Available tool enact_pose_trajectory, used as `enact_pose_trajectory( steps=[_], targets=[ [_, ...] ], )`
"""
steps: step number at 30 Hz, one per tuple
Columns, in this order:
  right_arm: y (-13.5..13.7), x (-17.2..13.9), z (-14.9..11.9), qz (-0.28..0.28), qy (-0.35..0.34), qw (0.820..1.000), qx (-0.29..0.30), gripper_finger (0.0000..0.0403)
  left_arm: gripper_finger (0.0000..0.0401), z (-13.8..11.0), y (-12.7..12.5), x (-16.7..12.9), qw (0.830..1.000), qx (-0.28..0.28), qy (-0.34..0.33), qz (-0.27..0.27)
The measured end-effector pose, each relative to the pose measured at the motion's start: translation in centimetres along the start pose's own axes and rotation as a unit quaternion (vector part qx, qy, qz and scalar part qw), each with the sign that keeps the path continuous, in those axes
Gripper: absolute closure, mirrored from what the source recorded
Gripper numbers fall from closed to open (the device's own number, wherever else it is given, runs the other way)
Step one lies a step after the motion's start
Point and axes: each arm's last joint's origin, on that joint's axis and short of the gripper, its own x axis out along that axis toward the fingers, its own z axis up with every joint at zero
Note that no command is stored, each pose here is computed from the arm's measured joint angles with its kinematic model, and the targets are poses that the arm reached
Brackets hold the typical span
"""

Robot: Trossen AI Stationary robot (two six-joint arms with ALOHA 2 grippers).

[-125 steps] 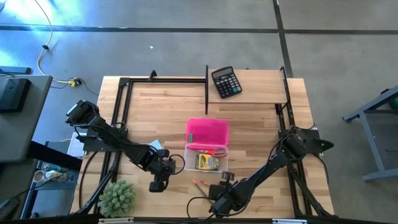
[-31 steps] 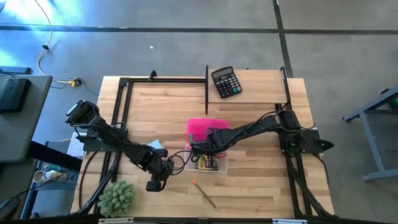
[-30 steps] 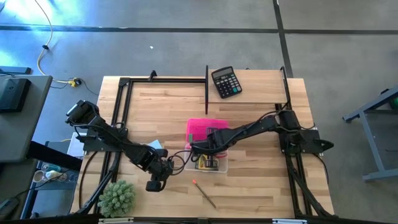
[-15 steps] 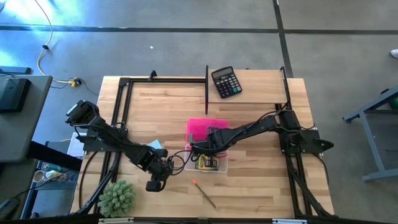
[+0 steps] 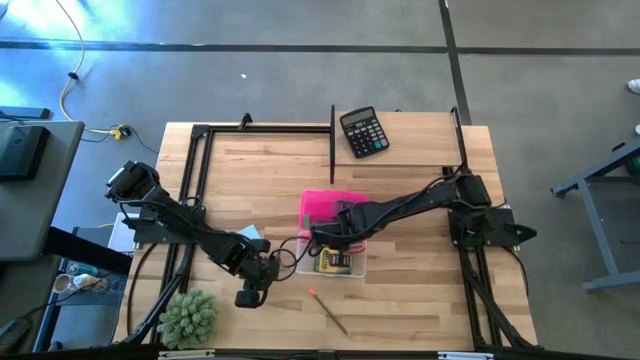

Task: Pack school essentials
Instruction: Put the black pencil into the pink supply box

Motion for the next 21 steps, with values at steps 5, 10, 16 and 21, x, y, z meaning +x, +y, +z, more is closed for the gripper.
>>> enact_pose_trajectory(
  steps=[5, 10, 16, 21],
  targets=[
    [0.4, -2.1, -0.3, 0.005, -0.019, 1.0, -0.01, 0.03, 0.0307, 0.1, -0.1, 0.0, 1.0, -0.005, -0.006, -0.003],
    [2.1, -3.3, -0.8, 0.016, -0.035, 0.999, -0.011, 0.03, 0.0307, 0.1, -0.1, 0.0, 1.0, -0.013, -0.007, -0.003],
    [5.2, -4.1, -1.8, 0.031, -0.039, 0.998, 0.037, 0.03, 0.0307, 0.2, 0.0, 0.0, 1.0, -0.013, -0.012, -0.001],
    [7.4, -4.8, -2.9, 0.009, -0.054, 0.996, 0.077, 0.03, 0.0297, 0.6, -0.2, 0.0, 0.999, 0.021, -0.034, -0.001]
  ],
)
